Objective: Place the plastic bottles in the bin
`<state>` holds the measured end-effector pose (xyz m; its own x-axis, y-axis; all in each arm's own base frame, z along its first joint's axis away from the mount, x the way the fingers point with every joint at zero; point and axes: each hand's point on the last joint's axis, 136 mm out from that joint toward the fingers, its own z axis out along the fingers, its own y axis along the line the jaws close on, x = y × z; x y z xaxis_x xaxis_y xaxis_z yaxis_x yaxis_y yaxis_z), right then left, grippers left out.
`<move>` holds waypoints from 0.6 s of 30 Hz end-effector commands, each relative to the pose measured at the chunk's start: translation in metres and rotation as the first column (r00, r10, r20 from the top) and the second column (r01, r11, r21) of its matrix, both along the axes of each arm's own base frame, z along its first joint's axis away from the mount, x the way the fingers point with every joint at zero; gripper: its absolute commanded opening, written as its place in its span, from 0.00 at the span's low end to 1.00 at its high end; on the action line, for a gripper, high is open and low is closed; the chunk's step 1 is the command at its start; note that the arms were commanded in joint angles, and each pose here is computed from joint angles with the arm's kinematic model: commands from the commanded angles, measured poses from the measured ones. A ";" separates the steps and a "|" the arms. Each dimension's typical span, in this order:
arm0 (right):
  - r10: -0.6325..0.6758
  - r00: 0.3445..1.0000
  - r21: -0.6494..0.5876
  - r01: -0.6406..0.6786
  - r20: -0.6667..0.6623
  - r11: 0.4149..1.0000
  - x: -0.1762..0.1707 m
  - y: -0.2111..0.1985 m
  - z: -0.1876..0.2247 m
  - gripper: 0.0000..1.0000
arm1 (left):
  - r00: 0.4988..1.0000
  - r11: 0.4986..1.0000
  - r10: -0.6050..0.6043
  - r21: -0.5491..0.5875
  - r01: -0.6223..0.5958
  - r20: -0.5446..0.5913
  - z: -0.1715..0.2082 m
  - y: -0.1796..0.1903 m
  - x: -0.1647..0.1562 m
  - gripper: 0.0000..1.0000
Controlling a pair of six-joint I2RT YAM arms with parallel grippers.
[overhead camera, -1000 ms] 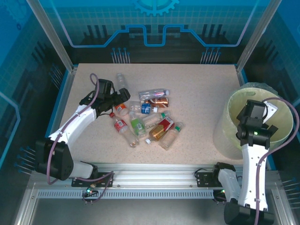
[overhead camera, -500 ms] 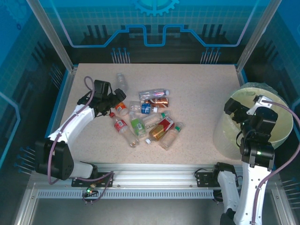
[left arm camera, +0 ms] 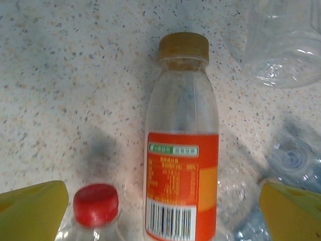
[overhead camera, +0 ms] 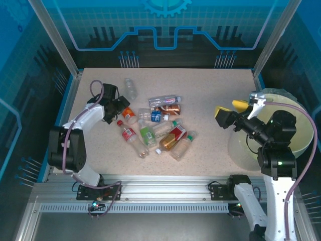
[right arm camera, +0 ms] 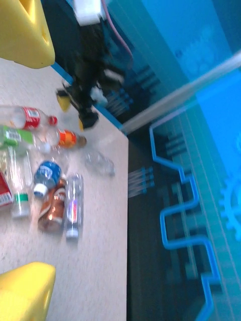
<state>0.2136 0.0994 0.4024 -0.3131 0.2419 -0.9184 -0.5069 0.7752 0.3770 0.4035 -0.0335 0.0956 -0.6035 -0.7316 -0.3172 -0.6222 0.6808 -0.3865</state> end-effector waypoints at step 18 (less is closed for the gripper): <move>0.195 0.981 -0.139 -0.193 0.003 0.971 0.001 0.067 -0.002 1.00 | 0.967 0.971 -0.239 -0.015 0.239 -0.090 -0.054 -0.011 0.061 0.82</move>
<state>0.2131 0.1671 0.3878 -0.3746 0.0651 -0.9249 -0.6566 0.6857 0.3142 0.4617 -0.0389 0.0437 -0.7543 -0.5951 -0.2773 -0.5096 0.7970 -0.3243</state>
